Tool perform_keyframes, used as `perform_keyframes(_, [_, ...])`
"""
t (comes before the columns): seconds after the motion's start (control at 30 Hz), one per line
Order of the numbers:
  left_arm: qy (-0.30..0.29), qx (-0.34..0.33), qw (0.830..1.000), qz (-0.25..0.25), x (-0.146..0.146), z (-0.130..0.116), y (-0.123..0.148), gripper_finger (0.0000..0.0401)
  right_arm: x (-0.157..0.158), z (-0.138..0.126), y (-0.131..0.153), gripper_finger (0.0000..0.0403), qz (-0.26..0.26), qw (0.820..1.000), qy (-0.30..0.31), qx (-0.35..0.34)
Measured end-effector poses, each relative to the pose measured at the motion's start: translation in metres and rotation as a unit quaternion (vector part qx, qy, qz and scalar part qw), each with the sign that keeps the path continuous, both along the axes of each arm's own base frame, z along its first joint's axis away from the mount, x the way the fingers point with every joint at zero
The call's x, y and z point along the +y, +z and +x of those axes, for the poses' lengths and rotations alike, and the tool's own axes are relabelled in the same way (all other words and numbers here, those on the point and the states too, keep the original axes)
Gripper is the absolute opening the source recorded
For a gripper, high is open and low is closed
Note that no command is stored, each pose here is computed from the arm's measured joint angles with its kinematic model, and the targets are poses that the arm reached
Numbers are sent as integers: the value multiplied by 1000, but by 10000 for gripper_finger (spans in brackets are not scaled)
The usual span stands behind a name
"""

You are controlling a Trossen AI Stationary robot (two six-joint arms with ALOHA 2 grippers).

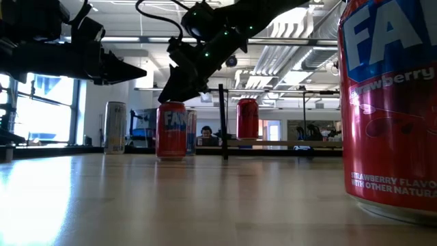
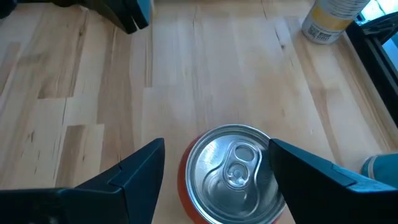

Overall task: Place canned beverage on shelf
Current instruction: Put the top red soda can on the shelf

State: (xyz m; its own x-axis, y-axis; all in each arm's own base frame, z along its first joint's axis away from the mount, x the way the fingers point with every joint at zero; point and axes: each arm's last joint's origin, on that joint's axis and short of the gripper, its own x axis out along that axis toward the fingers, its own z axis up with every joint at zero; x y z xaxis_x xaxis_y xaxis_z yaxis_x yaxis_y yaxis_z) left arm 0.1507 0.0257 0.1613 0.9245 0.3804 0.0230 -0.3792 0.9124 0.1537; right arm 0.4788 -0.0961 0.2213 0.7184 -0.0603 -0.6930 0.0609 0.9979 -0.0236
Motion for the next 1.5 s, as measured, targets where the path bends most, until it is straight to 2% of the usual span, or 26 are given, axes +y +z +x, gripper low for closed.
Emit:
perform_keyframes(0.23, [0, 0, 1000, 0, 0, 0, 0, 1, 3, 2, 12, 273, -2, 1000, -1, 2])
perform_keyframes(0.4, [0, 0, 1000, 0, 0, 0, 0, 1, 8, 1, 37, 270, -30, 999, -9, 26])
perform_keyframes(0.5, [0, 0, 1000, 0, 0, 0, 0, 1, 12, -2, 54, 253, -51, 997, -25, 48])
perform_keyframes(0.6, [0, 0, 1000, 0, 0, 0, 0, 1, 13, -8, 69, 208, -79, 994, -29, 76])
perform_keyframes(0.7, [0, 2, 1000, 0, 0, 0, 0, 1, 12, -17, 77, 139, -93, 989, -15, 117])
perform_keyframes(0.83, [0, 2, 1000, 0, 0, 0, 0, 1, 1, -25, 80, 34, -89, 985, -10, 146])
perform_keyframes(0.9, [0, 2, 1000, 0, 0, 0, 0, 1, -4, -28, 79, 10, -72, 986, -5, 152])
perform_keyframes(0.97, [0, 2, 1000, 0, 0, 0, 0, 1, -9, -29, 78, 26, -55, 987, -15, 148])
perform_keyframes(1.03, [0, 2, 1000, 0, 0, 0, 0, 0, -11, -28, 76, 59, -55, 988, -22, 146])
perform_keyframes(1.17, [0, 2, 1000, 0, 0, 0, 0, 0, -9, -23, 73, 149, -53, 989, -34, 132])
perform_keyframes(1.37, [0, 4, 1000, 3, 0, 0, 0, 0, -4, -8, 51, 277, -8, 990, -65, 126])
perform_keyframes(1.5, [0, 7, 1000, 2, 0, 0, -1, 0, -6, -1, 34, 310, 4, 988, -64, 138])
